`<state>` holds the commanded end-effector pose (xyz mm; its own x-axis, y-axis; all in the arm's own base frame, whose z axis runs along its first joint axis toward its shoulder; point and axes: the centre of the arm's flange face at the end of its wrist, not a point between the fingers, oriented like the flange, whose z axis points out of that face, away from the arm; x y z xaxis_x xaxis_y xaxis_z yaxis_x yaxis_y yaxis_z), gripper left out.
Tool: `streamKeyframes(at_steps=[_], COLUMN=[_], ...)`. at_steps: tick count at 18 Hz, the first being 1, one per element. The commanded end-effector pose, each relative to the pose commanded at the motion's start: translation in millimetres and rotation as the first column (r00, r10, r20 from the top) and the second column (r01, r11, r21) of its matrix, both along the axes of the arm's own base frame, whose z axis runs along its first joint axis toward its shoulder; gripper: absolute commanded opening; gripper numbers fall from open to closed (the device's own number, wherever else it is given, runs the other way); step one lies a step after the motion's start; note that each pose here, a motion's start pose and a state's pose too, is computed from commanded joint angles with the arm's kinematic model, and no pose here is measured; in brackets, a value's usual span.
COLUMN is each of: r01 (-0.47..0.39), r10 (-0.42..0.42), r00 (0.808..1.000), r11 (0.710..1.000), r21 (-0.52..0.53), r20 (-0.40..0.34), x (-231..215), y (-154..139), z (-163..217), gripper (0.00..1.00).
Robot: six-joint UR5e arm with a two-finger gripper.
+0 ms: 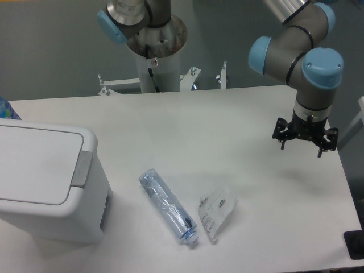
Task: Open the trash can
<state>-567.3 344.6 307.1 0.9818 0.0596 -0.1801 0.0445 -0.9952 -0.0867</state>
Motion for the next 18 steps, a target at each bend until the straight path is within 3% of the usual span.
streamKeyframes(at_steps=[9,13,18], r01=[0.005,0.023,-0.103], r10=[-0.005,-0.022,0.105], r00=[1.000,0.999,0.994], r11=[1.000,1.000,0.988], r21=[0.007,0.020,0.118], r20=[-0.010,-0.023,-0.009], x=[0,7,26], y=[1,15,32], z=[7,9,27], gripper=[1.00,1.00,1.00])
